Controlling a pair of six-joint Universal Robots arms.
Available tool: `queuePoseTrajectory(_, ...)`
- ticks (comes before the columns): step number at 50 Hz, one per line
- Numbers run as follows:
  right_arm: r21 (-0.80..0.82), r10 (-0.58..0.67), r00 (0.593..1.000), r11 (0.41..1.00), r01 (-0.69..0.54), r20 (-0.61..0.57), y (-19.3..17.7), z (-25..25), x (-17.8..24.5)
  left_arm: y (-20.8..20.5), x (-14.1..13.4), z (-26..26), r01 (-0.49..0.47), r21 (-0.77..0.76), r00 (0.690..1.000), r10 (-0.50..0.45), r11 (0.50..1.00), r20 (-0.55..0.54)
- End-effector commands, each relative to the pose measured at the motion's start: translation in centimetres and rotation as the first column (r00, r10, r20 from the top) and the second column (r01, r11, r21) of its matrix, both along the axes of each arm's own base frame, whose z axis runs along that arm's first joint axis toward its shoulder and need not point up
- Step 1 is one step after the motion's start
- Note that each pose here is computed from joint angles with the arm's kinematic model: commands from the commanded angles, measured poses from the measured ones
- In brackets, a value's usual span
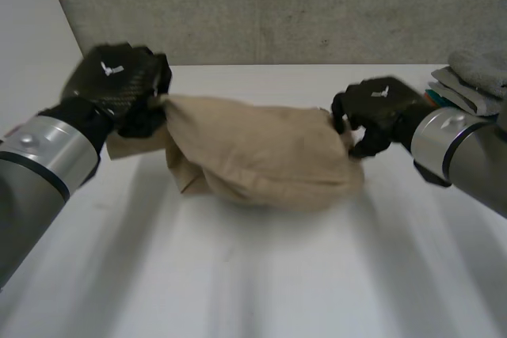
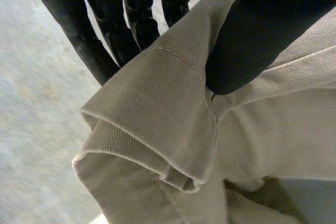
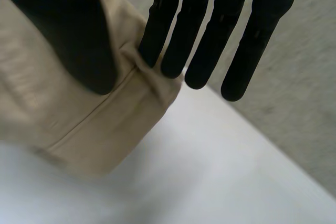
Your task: Fold the laundry.
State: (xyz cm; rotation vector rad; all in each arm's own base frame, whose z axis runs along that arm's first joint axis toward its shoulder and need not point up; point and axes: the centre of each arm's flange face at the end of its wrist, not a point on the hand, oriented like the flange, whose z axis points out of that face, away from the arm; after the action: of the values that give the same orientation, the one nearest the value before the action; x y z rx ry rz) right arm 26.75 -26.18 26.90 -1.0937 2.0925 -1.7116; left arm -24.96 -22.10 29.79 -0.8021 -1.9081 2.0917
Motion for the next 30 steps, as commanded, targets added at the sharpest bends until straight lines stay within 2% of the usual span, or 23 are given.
queuePoseTrajectory(1,0.189,0.004,0.998,0.982,0.01,-0.07,0.6,-5.6,0.3,-1.6,-0.2,-4.7,-0.043,0.193,0.997,0.031,0.98,0.067)
queuePoseTrajectory(6,0.215,-0.063,0.997,0.974,0.069,-0.034,0.9,-7.5,-0.2,-2.5,0.3,-6.0,-0.099,0.233,0.993,0.079,0.967,0.091)
queuePoseTrajectory(11,0.242,-0.093,0.996,0.966,0.09,-0.001,2.1,-9.0,-0.4,-2.4,0.0,-5.8,-0.091,0.228,0.993,0.071,0.969,0.095)
queuePoseTrajectory(16,0.248,-0.097,0.995,0.965,0.088,0.021,4.0,-8.0,-0.7,-2.0,-0.3,-5.8,-0.079,0.225,0.994,0.058,0.971,0.097)
queuePoseTrajectory(22,0.291,-0.073,0.996,0.955,0.053,0.056,6.4,-8.7,0.0,-1.9,-0.4,-6.0,-0.077,0.231,0.993,0.054,0.97,0.102)
queuePoseTrajectory(25,0.303,-0.056,0.998,0.952,0.041,0.042,6.8,-10.2,0.8,-1.9,-0.3,-5.9,-0.079,0.239,0.993,0.056,0.968,0.099)
queuePoseTrajectory(30,0.288,-0.094,0.996,0.953,0.091,-0.004,5.7,-12.7,2.0,-2.0,-0.1,-5.9,-0.088,0.245,0.993,0.065,0.966,0.101)
